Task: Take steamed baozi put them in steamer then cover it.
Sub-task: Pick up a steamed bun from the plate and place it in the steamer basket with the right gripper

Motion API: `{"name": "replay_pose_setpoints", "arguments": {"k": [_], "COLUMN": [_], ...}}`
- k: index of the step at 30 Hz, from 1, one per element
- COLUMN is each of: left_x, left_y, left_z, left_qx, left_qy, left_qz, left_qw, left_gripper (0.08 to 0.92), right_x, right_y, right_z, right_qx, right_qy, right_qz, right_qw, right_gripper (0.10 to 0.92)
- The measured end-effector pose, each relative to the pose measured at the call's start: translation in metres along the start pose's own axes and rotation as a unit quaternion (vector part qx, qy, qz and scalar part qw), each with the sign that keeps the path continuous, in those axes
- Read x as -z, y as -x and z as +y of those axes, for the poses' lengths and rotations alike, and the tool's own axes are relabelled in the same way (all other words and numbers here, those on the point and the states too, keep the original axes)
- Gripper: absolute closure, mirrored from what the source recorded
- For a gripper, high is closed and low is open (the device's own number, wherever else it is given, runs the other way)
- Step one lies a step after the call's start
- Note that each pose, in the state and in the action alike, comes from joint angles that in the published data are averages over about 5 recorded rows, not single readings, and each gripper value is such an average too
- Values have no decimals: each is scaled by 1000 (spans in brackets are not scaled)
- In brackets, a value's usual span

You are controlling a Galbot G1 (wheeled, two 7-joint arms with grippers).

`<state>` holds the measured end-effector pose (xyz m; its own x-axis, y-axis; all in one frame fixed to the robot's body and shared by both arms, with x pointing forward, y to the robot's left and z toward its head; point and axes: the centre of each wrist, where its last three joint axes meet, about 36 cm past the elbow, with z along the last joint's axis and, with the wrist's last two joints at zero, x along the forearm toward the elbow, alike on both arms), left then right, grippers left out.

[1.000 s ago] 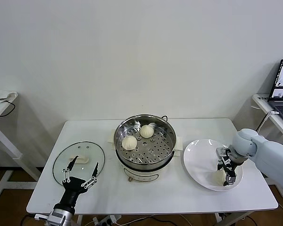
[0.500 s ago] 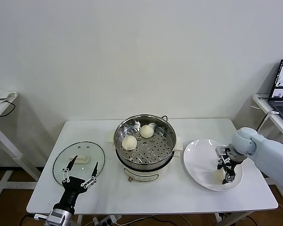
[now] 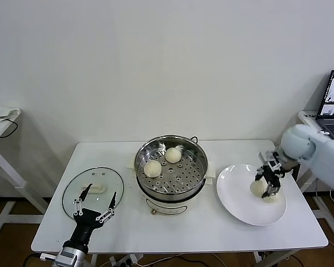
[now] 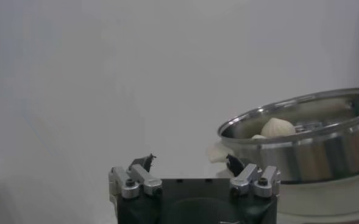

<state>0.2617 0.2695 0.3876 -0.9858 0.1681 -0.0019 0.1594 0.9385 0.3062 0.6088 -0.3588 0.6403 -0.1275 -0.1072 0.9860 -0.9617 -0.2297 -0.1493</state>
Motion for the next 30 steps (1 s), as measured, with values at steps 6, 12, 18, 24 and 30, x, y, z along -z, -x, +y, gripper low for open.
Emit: {"name": "replay_pose_setpoints", "arguments": {"k": [6,12,18,24,30], "left_x": [2,1,1,-1,-4], "left_y": [1,3,3,4,5], "left_z": [1,2,4,7,9], "left_qx": [1,2,2,2,4], "left_qy": [2,2,4,5,5], "left_qz": [-3,-3,-3,-2,0], "left_qw": [1000,1000,1000,1000,1000], "left_gripper": [177,177,177,177,177], "right_x": [47,101,151,194,225], "right_y": [-51,-84,-94,-86,-69], "right_z": [-20,-36,-51,-64,-76], "right_qx": [-28,-49,-60,-63,-56], "right_qy": [-110,-235,-361,-465,-538], "right_qz": [6,23,42,57,62], "right_qw": [994,970,930,881,839], "right_gripper": [361,361,361,361,361]}}
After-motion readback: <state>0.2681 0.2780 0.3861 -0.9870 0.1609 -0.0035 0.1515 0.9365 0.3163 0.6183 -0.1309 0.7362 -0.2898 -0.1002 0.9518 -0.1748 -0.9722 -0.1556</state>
